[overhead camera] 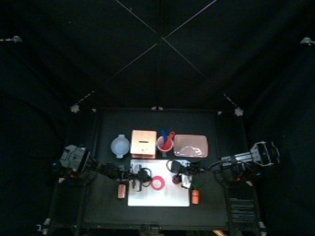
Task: Get the cutter from the drawer then cut the dough then place the extra dough in the bowl
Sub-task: Place the extra dough in the bowl
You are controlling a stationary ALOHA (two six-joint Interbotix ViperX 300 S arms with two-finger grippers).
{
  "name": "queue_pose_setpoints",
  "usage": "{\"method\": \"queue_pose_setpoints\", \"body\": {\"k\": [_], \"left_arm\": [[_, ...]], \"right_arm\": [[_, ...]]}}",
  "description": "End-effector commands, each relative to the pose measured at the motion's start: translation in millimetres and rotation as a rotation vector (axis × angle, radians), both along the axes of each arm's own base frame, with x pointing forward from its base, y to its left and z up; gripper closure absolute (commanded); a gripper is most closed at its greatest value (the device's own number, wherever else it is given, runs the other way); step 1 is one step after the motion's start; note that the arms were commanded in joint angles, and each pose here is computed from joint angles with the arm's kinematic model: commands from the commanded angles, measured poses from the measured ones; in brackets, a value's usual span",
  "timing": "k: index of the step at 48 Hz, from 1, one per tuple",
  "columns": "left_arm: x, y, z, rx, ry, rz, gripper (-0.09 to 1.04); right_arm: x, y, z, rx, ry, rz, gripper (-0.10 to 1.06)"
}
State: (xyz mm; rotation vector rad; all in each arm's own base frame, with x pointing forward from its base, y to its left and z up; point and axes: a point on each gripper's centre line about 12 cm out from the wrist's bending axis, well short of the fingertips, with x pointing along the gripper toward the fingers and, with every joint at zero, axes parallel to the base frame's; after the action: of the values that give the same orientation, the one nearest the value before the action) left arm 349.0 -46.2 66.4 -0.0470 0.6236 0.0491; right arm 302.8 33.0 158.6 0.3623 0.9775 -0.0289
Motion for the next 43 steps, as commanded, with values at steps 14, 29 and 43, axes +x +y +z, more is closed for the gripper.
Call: {"method": "queue_pose_setpoints", "body": {"k": [14,29,43], "left_arm": [[8,3,18,-0.013,-0.056,0.014,0.51],[9,4,18,-0.013,-0.056,0.017,0.51],[17,9,33,-0.004,-0.104,0.018,0.51]], "right_arm": [[7,2,16,0.024,-0.052,-0.020,0.42],[9,2,20,0.019,-0.076,-0.018,0.14],[19,-2,33,-0.001,-0.135,-0.017,0.05]]}}
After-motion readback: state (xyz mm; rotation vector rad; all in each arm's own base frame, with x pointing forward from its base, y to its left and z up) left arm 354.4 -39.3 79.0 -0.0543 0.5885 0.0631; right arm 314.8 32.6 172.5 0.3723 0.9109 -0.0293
